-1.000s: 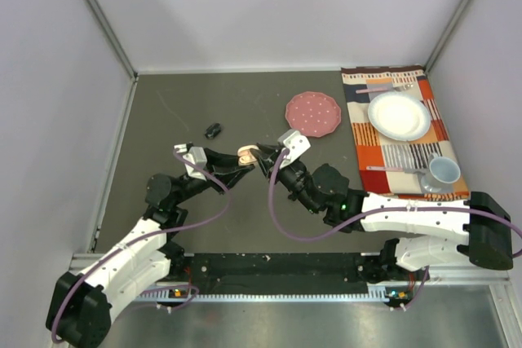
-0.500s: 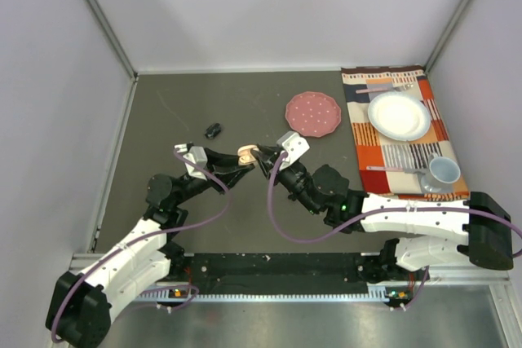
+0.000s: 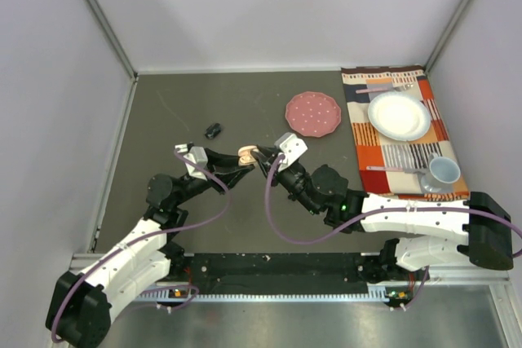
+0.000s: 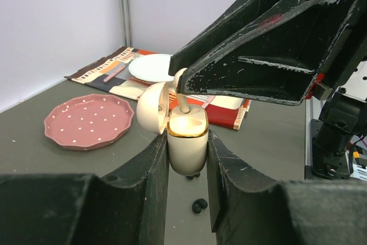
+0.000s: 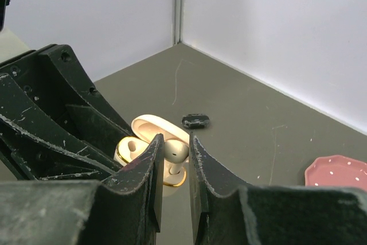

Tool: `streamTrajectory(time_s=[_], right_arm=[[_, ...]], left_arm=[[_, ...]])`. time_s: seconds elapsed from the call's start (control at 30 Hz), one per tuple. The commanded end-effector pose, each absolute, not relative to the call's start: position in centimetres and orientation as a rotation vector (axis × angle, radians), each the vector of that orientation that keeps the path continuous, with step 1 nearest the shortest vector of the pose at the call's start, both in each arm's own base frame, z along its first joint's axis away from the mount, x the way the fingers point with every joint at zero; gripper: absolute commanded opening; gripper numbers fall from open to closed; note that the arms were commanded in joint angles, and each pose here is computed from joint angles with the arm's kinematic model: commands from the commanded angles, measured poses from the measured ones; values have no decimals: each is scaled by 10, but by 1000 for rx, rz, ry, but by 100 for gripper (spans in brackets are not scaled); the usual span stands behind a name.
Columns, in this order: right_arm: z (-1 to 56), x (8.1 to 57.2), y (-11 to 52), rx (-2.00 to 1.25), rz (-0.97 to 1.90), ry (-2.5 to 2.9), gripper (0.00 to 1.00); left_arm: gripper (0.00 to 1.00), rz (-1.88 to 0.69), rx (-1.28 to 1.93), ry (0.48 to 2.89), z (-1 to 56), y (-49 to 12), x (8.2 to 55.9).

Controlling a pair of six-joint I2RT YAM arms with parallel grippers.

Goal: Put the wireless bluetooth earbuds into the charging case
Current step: Insert the right earbud into the right side groove of the charging case, then pick up the left earbud from the center of the board.

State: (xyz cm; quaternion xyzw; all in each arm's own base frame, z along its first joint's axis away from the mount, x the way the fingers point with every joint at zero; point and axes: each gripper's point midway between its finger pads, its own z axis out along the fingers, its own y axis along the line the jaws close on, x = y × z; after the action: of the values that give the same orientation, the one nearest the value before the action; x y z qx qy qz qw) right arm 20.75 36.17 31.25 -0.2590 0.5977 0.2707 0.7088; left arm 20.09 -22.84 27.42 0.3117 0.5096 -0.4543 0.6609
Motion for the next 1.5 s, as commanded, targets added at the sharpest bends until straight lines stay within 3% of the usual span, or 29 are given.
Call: streamTrajectory(time_s=[0.0,0.87,1.07,1.13,1.3,1.4,1.47], right_arm=[[300,198,369,-673,592,1334,10],[305,200,371,-675,583,1349,15],[311,200,370,-647,601,1363,36],[317,200,368,-633,614,1363,50],[338,199,358,-566,644,1343,73],[360,198,345,-502,666,1326,84],[375,195,332,-462,686,1313,86]], left_arm=[[0,-990,675,1049,299,-223,201],[0,-961,658,1048,297,-219,204],[0,-956,657,1050,296,-219,204],[0,-953,655,1051,296,-218,204],[0,-954,662,1053,294,-219,204],[0,-948,660,1054,294,-219,205],[0,-941,660,1049,294,-218,204]])
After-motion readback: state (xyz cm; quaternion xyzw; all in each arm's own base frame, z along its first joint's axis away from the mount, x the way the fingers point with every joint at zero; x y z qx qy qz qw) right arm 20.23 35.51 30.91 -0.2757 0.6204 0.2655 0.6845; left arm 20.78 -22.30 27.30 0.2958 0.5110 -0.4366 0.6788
